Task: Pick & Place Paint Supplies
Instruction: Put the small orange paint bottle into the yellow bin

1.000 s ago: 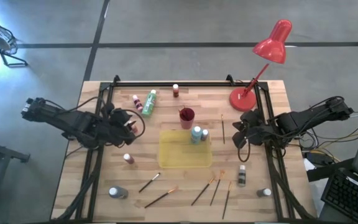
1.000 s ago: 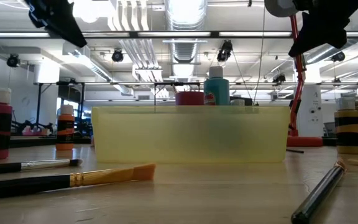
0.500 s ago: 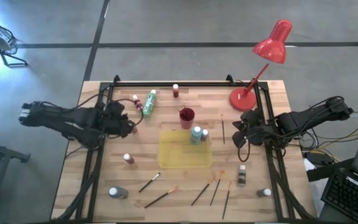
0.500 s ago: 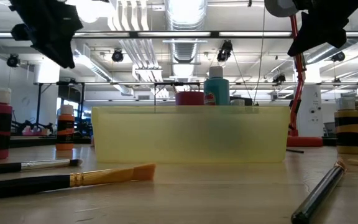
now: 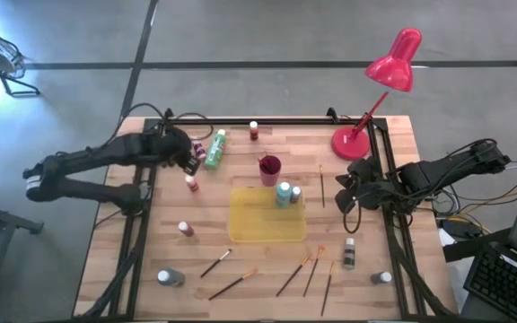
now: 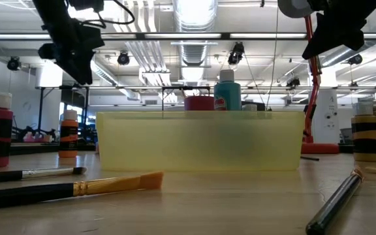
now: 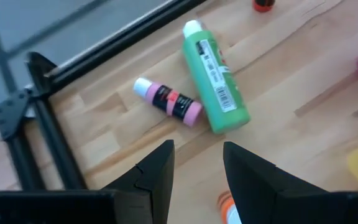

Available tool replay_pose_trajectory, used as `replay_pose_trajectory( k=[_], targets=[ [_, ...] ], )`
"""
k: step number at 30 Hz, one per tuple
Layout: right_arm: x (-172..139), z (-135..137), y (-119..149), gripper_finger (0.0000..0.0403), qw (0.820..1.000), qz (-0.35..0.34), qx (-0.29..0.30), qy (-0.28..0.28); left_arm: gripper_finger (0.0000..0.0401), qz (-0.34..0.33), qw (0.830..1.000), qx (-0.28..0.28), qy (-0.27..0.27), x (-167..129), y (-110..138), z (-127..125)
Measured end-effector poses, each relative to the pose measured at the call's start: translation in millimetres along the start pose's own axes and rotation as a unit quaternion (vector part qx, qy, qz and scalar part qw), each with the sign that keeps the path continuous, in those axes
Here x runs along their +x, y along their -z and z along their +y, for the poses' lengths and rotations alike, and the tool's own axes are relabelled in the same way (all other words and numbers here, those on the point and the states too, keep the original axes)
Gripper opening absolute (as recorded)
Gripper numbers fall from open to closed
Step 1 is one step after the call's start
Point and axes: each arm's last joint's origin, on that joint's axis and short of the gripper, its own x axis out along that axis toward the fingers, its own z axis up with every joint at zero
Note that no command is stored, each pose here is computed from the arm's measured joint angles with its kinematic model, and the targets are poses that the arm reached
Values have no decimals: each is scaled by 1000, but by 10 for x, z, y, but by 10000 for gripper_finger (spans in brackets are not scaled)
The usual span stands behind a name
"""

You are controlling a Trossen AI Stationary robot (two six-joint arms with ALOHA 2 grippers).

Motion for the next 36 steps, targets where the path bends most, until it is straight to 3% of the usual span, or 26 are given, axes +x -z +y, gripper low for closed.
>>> replay_pose_trajectory(
  k=[4,13,17,29,36],
  targets=[
    [0,1,1,8,1000,1,0,-1,145,20,999,-12,23,39,-31,47],
    [8,-2,19,8,1000,14,-2,-5,145,47,982,122,138,-98,86,-30],
    [17,-6,31,8,1000,15,-4,-4,145,53,972,166,160,-116,218,-65],
    [61,-21,87,8,1000,21,-9,3,145,57,964,196,171,59,619,-48],
    [63,-17,85,8,1000,20,-6,1,145,44,970,204,122,134,624,-57]
  ],
)
